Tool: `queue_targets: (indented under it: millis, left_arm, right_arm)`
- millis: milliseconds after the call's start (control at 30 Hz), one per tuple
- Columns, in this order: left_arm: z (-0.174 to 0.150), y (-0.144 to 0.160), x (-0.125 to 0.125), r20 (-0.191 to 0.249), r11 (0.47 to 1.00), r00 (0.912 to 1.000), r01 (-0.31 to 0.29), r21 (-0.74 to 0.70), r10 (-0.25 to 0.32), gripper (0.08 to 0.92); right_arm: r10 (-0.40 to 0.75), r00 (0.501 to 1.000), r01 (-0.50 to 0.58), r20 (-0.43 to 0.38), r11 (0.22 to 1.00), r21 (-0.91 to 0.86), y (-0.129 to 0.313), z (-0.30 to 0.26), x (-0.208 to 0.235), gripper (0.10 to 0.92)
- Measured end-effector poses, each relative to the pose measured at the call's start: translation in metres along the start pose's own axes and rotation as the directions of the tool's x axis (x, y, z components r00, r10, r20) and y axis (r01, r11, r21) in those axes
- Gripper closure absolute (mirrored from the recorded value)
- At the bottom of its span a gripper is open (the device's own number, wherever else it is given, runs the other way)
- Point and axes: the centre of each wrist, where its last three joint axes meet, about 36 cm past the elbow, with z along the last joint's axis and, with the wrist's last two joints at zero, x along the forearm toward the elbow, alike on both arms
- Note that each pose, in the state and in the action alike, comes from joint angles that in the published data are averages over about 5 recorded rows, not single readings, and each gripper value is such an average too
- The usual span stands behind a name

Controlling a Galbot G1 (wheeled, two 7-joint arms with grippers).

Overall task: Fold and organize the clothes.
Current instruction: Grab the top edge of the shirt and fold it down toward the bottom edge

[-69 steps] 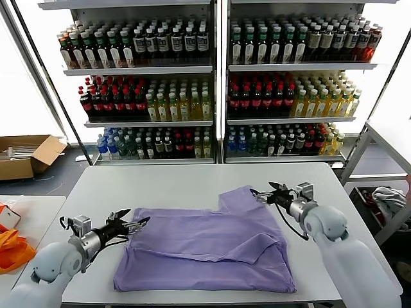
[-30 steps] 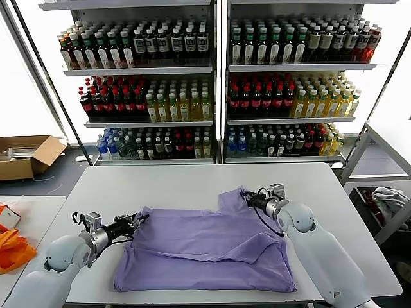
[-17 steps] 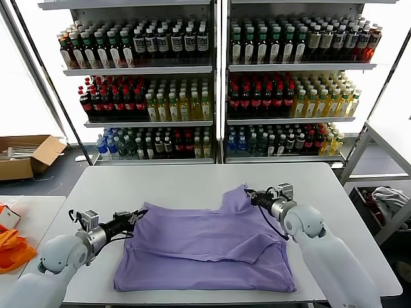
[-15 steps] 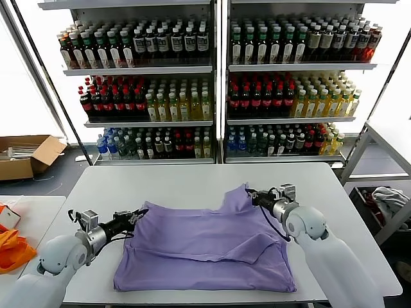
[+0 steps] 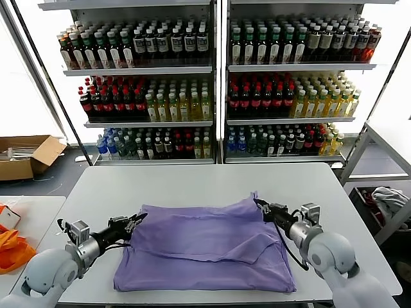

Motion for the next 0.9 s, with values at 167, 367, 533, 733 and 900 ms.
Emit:
queue_targets:
  millis: [167, 367, 533, 733, 900]
  left_arm:
    - [0.005, -0.01, 0.017, -0.005, 1.0, 1.0, 0.004, 0.0, -0.004, 0.911]
    - [0.014, -0.017, 0.038, -0.019, 1.0, 0.9997, 0.019, 0.003, -0.019, 0.911]
    - [0.025, -0.021, 0.05, -0.048, 0.999, 0.9983, 0.033, 0.003, -0.033, 0.911]
    - [0.038, -0.029, 0.059, -0.089, 0.999, 0.9949, 0.048, -0.007, -0.048, 0.823]
    - [0.037, -0.032, 0.066, -0.097, 0.997, 0.9919, 0.081, -0.021, -0.082, 0.685]
  right_arm:
    - [0.005, 1.0, -0.005, -0.006, 1.0, -0.02, 0.013, 0.016, 0.035, 0.915]
    - [0.016, 0.999, -0.018, -0.041, 0.999, -0.047, 0.029, 0.037, 0.069, 0.915]
    - [0.037, 0.995, -0.042, -0.088, 0.997, -0.062, 0.041, 0.056, 0.087, 0.913]
    - [0.079, 0.993, -0.083, -0.085, 0.996, -0.045, 0.046, 0.067, 0.098, 0.798]
    - [0.104, 0.995, -0.104, -0.007, 0.994, -0.017, 0.044, 0.067, 0.1, 0.65]
